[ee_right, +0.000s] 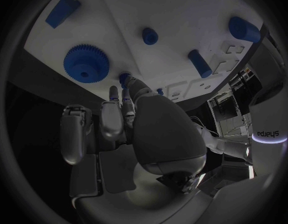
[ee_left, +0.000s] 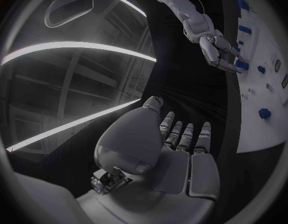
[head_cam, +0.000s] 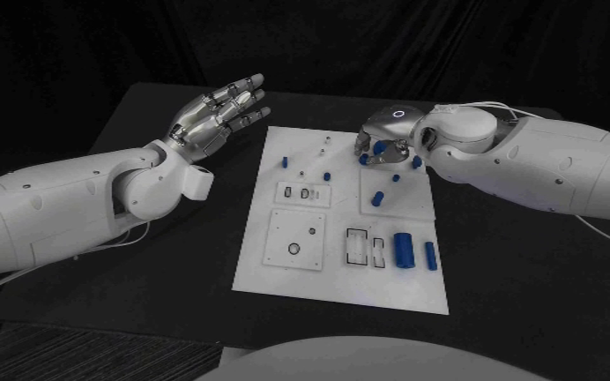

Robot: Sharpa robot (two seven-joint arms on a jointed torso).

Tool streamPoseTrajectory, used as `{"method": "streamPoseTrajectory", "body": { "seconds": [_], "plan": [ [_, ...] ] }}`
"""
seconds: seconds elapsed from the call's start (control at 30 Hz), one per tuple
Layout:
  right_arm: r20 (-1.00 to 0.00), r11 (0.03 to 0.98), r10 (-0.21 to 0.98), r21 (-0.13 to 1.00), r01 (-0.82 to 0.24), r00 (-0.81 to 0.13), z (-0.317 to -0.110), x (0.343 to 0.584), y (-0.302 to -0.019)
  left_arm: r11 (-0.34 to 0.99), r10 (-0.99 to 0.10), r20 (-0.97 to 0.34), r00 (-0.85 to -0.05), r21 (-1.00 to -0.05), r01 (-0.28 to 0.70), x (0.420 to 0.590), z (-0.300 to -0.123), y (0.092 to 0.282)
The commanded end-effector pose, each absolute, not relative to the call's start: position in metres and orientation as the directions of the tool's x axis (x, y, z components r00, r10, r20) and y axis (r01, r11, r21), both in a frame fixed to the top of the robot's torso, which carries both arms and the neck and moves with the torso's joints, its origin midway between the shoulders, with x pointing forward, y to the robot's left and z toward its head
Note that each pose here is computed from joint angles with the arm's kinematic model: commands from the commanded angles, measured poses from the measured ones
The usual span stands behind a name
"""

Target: Assemble the parts on the task board

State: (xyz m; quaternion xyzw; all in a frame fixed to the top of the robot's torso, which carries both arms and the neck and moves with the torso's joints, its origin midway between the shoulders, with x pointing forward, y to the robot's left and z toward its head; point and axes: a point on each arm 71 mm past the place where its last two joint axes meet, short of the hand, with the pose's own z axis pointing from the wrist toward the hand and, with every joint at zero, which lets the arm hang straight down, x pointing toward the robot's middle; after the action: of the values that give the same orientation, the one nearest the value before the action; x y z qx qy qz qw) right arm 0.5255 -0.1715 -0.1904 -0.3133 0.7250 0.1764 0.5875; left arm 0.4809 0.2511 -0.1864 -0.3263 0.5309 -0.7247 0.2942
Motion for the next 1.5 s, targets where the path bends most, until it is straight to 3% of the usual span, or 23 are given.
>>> {"method": "streamPoseTrajectory", "body": {
  "seconds": [0.03, 0.87, 1.27, 1.5],
  "plan": [
    [-0.96, 0.734, -0.256, -0.118, -0.669, -0.112, -0.192, 0.525, -0.171, -0.306, -0.761, 0.167, -0.627, -0.944, 0.121, 0.48, -0.181, 0.25],
    [-0.976, 0.725, -0.21, -0.119, -0.678, -0.053, -0.184, 0.524, -0.172, -0.298, -0.766, 0.166, -0.621, -0.948, 0.114, 0.479, -0.181, 0.254],
    [-0.979, 0.712, -0.2, -0.17, -0.681, 0.035, -0.133, 0.528, -0.162, -0.294, -0.778, 0.162, -0.608, -0.948, 0.125, 0.475, -0.18, 0.256],
    [-0.976, 0.704, -0.211, -0.186, -0.685, 0.048, -0.127, 0.536, -0.15, -0.301, -0.773, 0.165, -0.613, -0.945, 0.125, 0.474, -0.179, 0.253]
  ]
}}
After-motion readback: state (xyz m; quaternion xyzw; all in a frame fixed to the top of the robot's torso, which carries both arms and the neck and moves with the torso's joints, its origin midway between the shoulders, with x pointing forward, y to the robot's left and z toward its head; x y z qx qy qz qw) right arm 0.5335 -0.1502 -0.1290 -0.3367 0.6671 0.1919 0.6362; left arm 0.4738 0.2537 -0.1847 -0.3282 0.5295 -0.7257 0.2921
